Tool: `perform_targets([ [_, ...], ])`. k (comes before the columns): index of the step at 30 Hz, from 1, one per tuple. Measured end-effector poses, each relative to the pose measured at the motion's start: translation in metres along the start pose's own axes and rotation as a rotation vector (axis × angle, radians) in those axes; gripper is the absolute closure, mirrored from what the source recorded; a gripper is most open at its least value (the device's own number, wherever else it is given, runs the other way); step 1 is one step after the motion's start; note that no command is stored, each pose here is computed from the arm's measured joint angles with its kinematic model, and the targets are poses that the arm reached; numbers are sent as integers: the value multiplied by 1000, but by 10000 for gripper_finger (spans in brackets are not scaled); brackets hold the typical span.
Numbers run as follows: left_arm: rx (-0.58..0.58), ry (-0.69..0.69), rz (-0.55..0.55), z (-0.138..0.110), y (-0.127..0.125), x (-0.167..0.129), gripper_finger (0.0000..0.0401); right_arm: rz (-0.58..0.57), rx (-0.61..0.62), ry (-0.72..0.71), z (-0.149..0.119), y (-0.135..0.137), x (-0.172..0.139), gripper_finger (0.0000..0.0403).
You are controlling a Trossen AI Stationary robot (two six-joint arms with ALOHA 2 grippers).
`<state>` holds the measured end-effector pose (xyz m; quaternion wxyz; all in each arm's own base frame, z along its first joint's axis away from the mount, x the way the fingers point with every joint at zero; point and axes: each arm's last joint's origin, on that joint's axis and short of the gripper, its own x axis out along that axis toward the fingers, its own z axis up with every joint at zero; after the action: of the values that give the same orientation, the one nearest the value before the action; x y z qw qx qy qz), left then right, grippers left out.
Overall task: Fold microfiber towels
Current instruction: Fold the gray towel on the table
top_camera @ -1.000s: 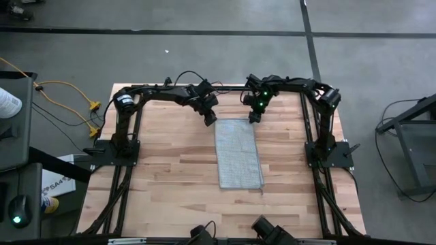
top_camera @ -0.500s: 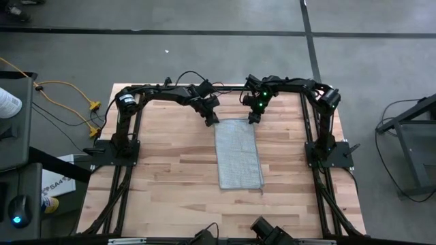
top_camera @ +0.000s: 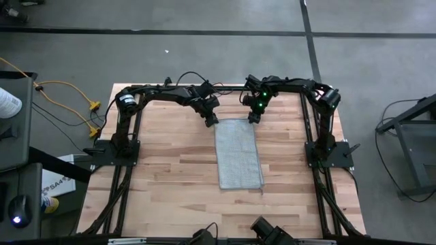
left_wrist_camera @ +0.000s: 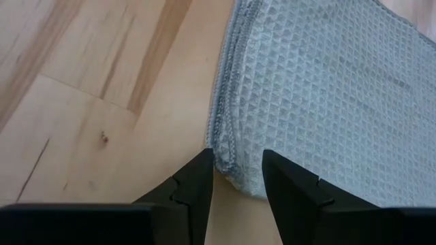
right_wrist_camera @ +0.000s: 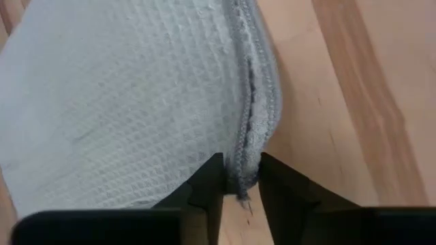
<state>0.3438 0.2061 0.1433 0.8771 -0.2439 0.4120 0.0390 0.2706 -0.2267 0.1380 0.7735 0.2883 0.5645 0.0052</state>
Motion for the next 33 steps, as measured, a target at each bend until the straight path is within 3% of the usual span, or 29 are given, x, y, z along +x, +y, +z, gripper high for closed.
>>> perform_targets([
  [7, 0, 0, 0, 0, 0, 0, 311, -41, -1, 13, 0, -1, 0, 390],
  [16, 0, -1, -5, 0, 0, 0, 392, -42, -3, 13, 0, -1, 0, 395],
  [24, 5, -14, -32, 3, -5, -6, 397, -39, 11, 20, -1, 0, -2, 397],
  [33, 22, 21, -66, 2, -23, -7, 399, -72, -22, -13, -3, 23, -30, 397],
])
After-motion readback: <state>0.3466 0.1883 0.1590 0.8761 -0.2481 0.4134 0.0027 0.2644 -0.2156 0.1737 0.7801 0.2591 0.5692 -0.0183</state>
